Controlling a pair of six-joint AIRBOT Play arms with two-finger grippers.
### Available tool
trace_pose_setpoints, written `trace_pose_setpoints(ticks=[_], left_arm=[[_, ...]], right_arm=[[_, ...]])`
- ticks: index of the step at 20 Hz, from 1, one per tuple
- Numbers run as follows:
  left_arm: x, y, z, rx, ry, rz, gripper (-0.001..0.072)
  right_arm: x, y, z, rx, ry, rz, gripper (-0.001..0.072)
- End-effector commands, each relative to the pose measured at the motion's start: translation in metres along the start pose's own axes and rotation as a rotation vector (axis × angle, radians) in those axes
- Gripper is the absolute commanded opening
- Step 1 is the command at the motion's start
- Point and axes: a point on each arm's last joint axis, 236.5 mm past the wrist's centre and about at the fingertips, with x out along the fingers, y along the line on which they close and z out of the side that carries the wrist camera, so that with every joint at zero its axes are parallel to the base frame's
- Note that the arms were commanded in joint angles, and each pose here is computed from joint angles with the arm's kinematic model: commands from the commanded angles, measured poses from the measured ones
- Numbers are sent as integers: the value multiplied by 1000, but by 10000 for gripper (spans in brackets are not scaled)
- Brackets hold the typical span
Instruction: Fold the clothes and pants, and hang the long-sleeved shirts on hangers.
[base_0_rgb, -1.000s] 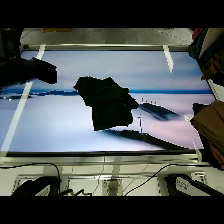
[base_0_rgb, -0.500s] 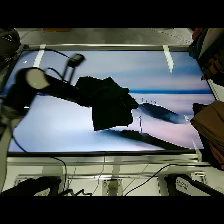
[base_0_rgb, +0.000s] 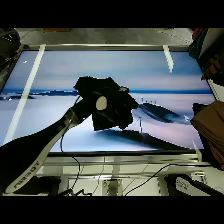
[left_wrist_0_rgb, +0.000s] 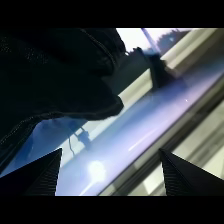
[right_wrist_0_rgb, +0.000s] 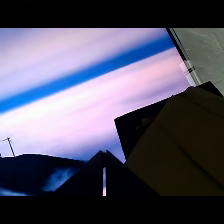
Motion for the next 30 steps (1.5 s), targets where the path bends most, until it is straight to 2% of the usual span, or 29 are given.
trace_pose_setpoints(ticks=[1,10,11,12,14,15,16,18,19,20,23,26,28,30], left_arm=[[33,14,-1,-145,13,66,686],[49,24,33,-246,-134,81,684],[52,28,33,-247,-132,94,652],[53,33,31,-242,-128,114,554],[53,38,32,-227,-129,134,304],[53,39,31,-227,-125,136,221],[53,39,29,-228,-117,139,156],[51,42,20,-231,-80,150,129],[48,45,13,-216,-48,159,60],[43,48,6,-185,-17,167,30],[4,65,-3,-110,14,235,30],[-56,71,14,-92,-100,261,30],[-95,70,20,-61,-170,262,30],[-137,73,22,-50,-243,270,30]], right_arm=[[0,0,0,-4,1,0,33],[0,2,0,-2,1,9,33],[0,4,0,1,1,18,34],[0,6,0,3,2,26,34],[0,7,0,4,1,29,33],[0,7,0,3,1,29,32],[0,7,0,3,1,29,32],[0,6,0,-8,1,28,32],[0,6,0,-19,1,28,32],[1,6,-3,-33,13,27,32],[12,7,-18,-77,70,28,31],[36,15,-37,-141,148,53,31],[49,36,-55,-228,207,146,30],[60,72,-85,-350,274,317,30]])
